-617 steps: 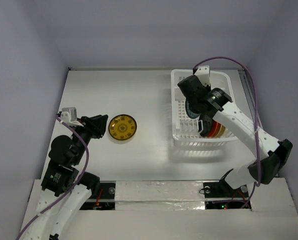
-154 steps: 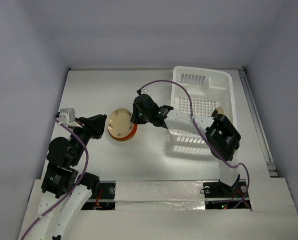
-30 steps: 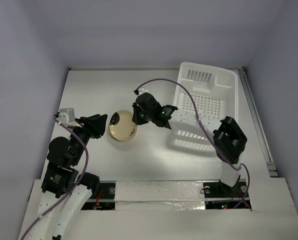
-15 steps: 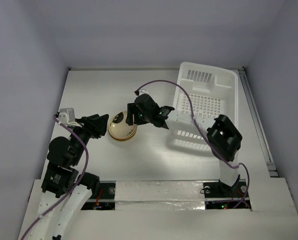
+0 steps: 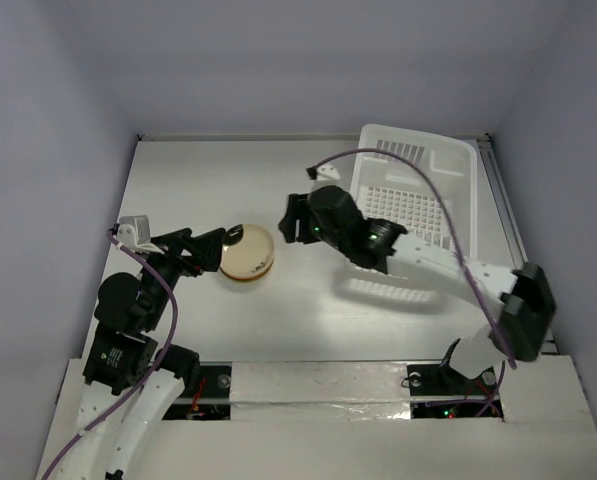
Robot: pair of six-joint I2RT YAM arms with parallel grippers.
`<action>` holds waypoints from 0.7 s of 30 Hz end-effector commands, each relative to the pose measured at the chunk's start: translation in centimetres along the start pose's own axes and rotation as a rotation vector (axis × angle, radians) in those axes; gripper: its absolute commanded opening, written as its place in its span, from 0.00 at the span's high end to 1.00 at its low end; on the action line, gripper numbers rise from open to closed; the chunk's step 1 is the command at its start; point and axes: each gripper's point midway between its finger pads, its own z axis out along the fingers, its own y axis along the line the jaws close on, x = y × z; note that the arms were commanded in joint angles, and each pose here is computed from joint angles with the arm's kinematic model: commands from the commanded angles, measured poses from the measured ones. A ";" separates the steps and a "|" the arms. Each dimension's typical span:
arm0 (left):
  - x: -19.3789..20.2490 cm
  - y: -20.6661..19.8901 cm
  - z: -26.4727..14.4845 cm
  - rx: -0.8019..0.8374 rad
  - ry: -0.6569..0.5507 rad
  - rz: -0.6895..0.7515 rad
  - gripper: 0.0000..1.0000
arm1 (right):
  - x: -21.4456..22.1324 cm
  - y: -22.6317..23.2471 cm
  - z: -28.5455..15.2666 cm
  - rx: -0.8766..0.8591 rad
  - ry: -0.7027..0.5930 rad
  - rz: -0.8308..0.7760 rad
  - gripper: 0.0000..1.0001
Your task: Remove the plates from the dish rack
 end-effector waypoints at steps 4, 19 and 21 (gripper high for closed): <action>-1.0 -0.6 0.0 0.026 -0.036 0.008 0.05 | -7.9 -5.1 -13.2 0.061 -0.423 0.121 1.00; -6.0 -1.5 -0.1 -0.017 -0.119 0.060 0.03 | -9.5 -17.2 -31.3 0.224 -0.835 0.370 0.00; -5.8 -1.8 0.1 -0.003 -0.116 0.036 0.03 | -9.1 -17.1 -30.4 0.234 -0.813 0.359 0.00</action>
